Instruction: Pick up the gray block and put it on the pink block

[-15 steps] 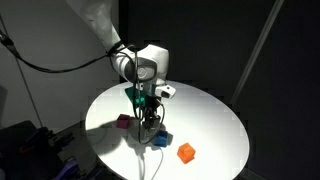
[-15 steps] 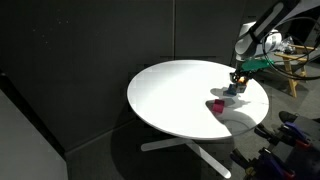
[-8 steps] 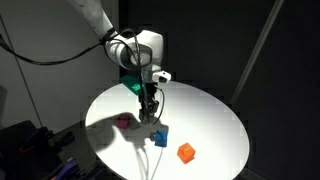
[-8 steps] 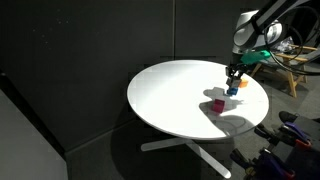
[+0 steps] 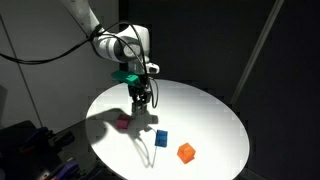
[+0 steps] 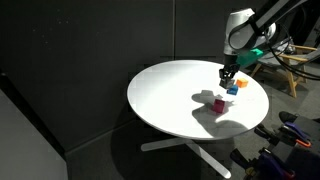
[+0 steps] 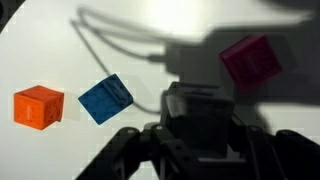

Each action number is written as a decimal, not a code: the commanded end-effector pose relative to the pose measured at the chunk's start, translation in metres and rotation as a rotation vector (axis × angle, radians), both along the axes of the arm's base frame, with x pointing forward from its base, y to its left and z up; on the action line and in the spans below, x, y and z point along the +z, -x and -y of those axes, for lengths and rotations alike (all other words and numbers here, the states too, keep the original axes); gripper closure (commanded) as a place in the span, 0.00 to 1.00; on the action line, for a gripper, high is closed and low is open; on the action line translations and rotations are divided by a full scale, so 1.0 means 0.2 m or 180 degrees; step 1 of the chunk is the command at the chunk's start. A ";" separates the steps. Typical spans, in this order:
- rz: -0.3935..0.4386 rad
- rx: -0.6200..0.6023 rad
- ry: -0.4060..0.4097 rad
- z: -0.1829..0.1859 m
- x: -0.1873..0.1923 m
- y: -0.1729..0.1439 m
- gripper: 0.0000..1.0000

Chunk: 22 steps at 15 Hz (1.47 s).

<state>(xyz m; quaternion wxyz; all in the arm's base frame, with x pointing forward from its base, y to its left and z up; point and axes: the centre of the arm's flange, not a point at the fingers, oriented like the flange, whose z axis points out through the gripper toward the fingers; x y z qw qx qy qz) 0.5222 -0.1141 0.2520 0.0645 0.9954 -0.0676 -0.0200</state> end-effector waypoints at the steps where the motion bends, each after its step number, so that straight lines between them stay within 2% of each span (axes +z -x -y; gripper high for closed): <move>1: -0.0024 0.0359 0.0048 -0.10 0.04 0.07 0.73; 9: -0.0213 0.0977 -0.0010 -0.20 0.05 0.18 0.73; 10: -0.0185 0.0838 -0.0008 -0.21 -0.01 0.12 0.48; 18: -0.0201 0.0906 -0.0017 -0.22 0.00 0.14 0.48; 19: -0.0201 0.0906 -0.0017 -0.22 0.00 0.14 0.73; 22: -0.0088 0.1022 0.0021 -0.23 0.05 0.17 0.73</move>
